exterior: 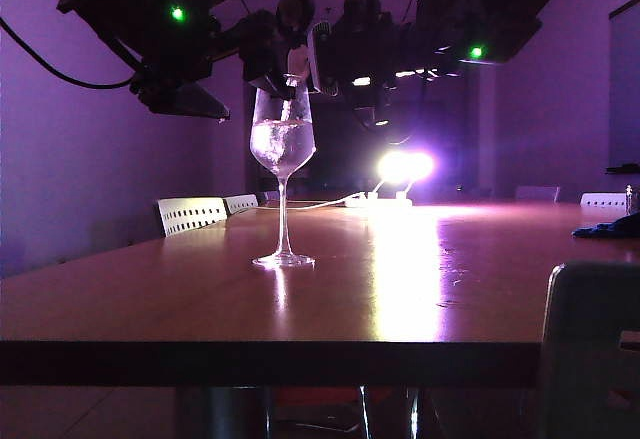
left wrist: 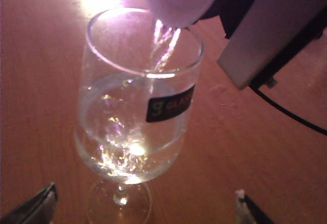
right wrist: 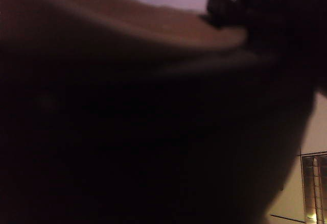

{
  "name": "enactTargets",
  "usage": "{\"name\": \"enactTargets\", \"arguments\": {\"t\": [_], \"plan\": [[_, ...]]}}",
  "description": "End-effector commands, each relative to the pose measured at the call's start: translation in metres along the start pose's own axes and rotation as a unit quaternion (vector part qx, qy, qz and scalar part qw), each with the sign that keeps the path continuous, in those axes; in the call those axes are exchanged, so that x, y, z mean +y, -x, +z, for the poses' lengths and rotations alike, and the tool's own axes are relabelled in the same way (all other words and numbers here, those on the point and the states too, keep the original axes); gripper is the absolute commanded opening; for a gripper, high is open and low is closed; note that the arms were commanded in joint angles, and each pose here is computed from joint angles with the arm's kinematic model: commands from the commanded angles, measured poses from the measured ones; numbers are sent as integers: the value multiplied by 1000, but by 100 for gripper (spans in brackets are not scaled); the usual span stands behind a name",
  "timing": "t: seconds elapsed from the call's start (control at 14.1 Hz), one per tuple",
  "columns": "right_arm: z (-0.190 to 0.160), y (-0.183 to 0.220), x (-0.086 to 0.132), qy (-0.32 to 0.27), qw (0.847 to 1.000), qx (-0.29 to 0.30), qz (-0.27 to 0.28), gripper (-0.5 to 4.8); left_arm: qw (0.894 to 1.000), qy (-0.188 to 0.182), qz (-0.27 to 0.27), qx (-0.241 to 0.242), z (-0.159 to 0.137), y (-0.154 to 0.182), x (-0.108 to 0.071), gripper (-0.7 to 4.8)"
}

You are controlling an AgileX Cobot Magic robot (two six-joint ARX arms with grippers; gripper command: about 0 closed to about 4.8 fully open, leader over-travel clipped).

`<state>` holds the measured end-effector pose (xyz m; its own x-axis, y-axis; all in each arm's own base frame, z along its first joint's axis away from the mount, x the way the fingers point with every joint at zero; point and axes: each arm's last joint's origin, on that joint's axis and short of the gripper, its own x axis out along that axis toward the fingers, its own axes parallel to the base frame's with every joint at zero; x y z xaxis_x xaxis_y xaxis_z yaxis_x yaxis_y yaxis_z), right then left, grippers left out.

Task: Pick up the black thermos cup, pour some water from it into the stemmed glass, and then put the thermos cup back on the table.

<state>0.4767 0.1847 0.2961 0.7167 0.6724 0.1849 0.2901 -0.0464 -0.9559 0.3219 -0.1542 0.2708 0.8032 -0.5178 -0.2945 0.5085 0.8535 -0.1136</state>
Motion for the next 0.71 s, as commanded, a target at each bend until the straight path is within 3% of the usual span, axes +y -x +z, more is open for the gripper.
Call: {"name": "enactTargets", "arguments": {"t": [0.07, 0.71], "plan": [[-2, 1, -23, 26, 998, 6, -59, 107, 1000, -3, -2, -6, 3, 1, -1, 479], [-2, 1, -24, 26, 998, 6, -59, 107, 1000, -3, -1, -3, 2, 1, -1, 479]]}}
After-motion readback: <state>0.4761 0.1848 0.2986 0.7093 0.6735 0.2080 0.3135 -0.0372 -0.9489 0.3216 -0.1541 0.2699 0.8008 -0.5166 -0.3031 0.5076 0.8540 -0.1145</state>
